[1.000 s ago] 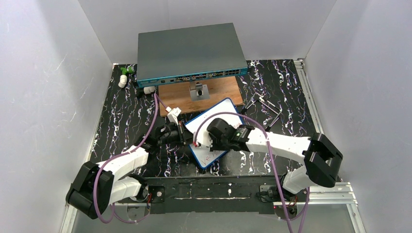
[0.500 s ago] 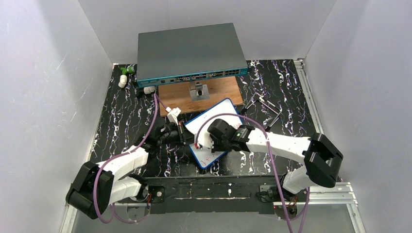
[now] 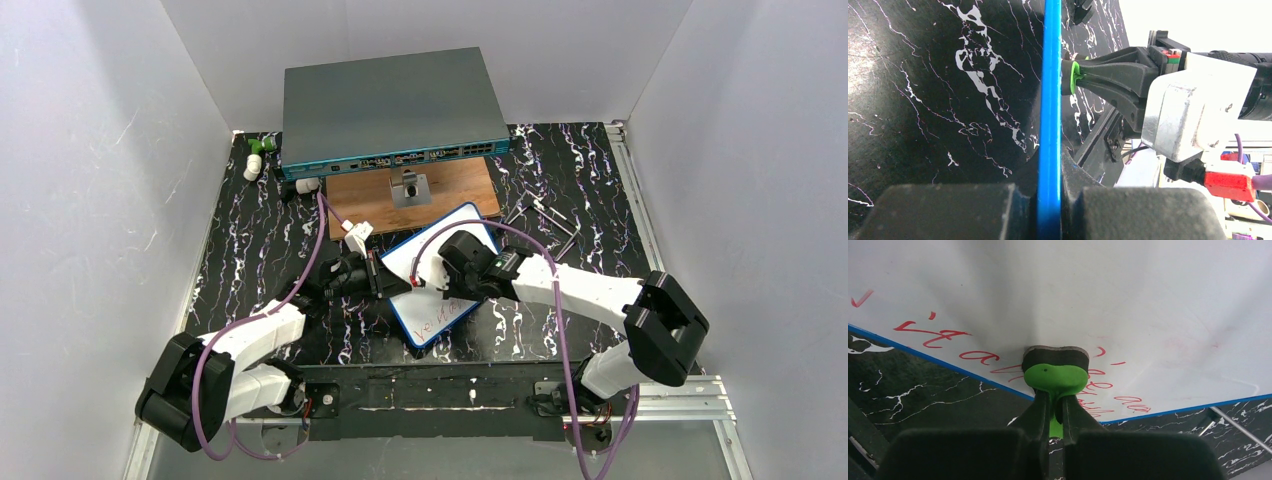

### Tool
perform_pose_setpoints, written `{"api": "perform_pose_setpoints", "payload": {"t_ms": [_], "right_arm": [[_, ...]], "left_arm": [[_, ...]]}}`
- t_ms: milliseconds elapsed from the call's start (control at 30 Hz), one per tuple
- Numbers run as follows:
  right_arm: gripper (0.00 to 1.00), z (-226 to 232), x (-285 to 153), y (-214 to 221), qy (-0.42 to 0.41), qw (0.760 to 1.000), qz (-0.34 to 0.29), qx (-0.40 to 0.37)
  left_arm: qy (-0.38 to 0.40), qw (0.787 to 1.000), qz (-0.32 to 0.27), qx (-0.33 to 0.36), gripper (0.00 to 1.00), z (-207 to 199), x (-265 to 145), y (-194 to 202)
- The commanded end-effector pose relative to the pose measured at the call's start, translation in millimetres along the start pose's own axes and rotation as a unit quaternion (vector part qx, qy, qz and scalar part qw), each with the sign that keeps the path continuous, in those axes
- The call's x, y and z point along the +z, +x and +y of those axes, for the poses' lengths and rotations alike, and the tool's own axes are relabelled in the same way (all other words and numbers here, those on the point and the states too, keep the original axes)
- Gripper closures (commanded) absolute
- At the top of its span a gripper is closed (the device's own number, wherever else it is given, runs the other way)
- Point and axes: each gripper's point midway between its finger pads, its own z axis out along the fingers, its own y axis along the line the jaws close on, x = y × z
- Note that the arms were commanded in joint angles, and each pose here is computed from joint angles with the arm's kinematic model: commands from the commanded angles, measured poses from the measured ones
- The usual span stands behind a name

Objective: Erase the whiteboard
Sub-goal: Erase the whiteboard at the center of the board.

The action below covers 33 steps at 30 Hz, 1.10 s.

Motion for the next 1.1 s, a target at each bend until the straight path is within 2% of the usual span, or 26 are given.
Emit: {"api": "perform_pose_setpoints", "payload": {"t_ms": [0,100,200,500,633,867,967,1067], "right_arm": [[0.99,-9,4,-12,0.016,1.000,-0.018,0.011],[0.99,15,4,-21,-0.013,0.999,-0.030,-0.028],[0.99,17,5,-24,-0.008,0.999,-0.032,-0.034],[0.99,-61,-4,-1,0.108,0.991,-0.011,0.074],[0.99,-54,0,3,0.078,0.994,-0.008,0.080],[0.99,0,-3,-34,-0.018,0.998,-0.050,0.020],[0.99,-4,-10,-50,-0.020,0.997,-0.065,0.030],[0.99,-24,-10,-48,0.003,0.996,-0.065,0.067]], "left_arm": [[0.052,0.998,0.041,0.006,1.00,-26,-7,13],[0.050,0.998,0.041,0.007,1.00,-25,-8,13],[0.049,0.998,0.042,0.008,1.00,-25,-8,14],[0.057,0.997,0.045,0.012,1.00,-28,-8,14],[0.060,0.997,0.048,0.010,1.00,-28,-7,14],[0.061,0.997,0.050,0.008,1.00,-27,-5,15],[0.065,0.997,0.050,0.009,1.00,-28,-6,15],[0.065,0.997,0.049,0.008,1.00,-28,-6,16]]}}
